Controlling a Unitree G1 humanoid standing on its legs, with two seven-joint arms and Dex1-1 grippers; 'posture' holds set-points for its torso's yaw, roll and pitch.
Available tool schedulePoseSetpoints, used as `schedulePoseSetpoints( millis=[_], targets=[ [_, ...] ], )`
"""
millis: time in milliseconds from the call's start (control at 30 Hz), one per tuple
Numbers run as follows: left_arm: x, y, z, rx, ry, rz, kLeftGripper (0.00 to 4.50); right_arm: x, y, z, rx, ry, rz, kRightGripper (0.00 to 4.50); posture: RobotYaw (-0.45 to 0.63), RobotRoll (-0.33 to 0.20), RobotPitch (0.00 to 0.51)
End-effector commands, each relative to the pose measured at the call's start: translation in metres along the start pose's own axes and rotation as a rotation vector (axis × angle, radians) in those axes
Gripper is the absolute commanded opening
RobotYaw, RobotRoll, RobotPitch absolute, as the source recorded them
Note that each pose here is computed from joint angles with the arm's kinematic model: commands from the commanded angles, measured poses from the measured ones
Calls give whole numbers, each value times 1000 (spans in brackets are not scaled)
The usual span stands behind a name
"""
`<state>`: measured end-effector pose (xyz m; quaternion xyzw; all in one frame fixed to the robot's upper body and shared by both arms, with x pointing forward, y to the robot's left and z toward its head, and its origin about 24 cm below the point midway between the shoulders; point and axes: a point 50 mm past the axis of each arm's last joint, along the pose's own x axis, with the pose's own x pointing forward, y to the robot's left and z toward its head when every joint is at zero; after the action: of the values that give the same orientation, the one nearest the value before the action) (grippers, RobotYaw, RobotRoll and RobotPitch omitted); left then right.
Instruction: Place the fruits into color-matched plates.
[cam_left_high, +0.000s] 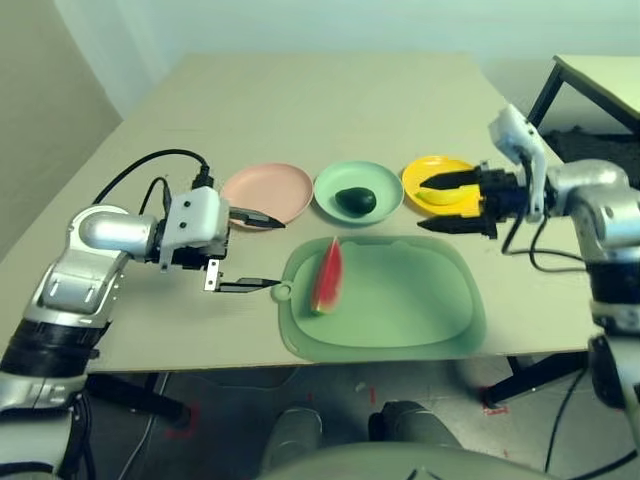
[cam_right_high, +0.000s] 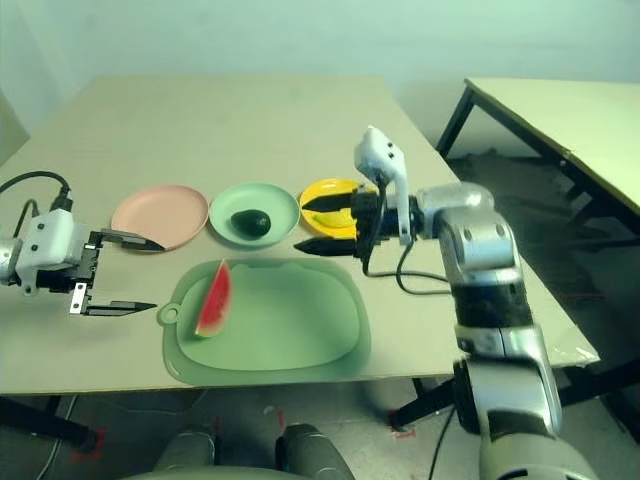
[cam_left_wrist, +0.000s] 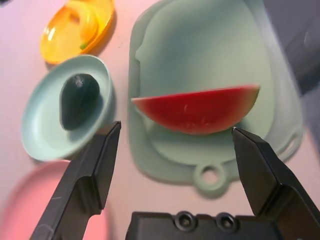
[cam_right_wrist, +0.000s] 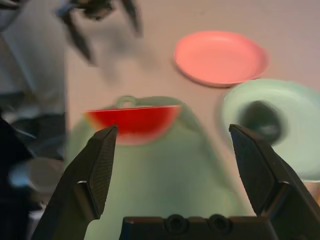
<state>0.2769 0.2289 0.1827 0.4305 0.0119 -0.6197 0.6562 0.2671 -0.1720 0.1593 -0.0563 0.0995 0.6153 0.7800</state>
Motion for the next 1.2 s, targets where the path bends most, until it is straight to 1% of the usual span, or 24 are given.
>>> schedulePoseSetpoints(
  millis=[33,100,200,333,433,600,733,867,1000,1200],
  targets=[
    [12,6,-5,136,11,-68,4500,0,10,-17,-4,-80,-34,4475,4,0,13],
    [23,11,-4,227,-3,-118,4500,-3,15,-36,-45,-102,-26,4475,2,0,10],
    [35,19,-3,330,-18,-165,4500,-4,19,-59,-98,-129,-12,4475,2,0,8],
    [50,24,-2,420,-38,-222,4500,-3,20,-76,-124,-203,14,4475,0,0,5],
    [64,24,1,485,-57,-277,4500,-2,22,-88,-122,-202,35,4475,1,0,6],
    [78,21,4,545,-65,-366,4500,1,16,-90,-122,-217,4,4475,-2,0,6],
    [84,18,3,552,-64,-419,4500,1,14,-86,-136,-220,-8,4475,-23,0,5],
    [94,16,-3,507,-67,-435,4500,0,12,-86,-137,-217,-26,4475,-36,0,4],
    [104,7,-11,435,-65,-473,4500,-2,13,-85,-132,-220,-47,4475,-42,0,6],
    [113,1,-12,399,-69,-508,4500,-2,18,-87,-116,-215,-56,4475,-45,0,8]
  ],
)
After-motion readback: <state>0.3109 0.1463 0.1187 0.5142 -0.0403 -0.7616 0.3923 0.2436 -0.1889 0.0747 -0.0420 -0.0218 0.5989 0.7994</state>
